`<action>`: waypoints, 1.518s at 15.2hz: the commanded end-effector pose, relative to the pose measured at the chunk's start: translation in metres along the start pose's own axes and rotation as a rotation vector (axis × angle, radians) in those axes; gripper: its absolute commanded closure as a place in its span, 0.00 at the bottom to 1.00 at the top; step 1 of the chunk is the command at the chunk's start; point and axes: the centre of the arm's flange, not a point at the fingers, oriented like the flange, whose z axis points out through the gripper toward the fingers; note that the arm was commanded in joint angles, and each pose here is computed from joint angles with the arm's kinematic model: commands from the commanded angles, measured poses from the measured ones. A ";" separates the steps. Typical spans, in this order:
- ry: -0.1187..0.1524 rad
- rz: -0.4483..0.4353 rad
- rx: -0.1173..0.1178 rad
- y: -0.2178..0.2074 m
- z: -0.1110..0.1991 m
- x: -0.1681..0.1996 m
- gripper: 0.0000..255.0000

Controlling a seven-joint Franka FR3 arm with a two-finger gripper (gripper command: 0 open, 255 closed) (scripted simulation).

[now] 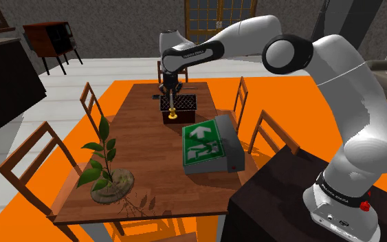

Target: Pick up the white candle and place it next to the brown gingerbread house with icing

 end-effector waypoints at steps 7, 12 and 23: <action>0.000 0.000 0.000 -0.001 0.042 -0.007 1.00; 0.000 0.000 0.000 -0.001 0.068 -0.012 1.00; 0.000 0.000 0.000 -0.001 0.125 -0.021 1.00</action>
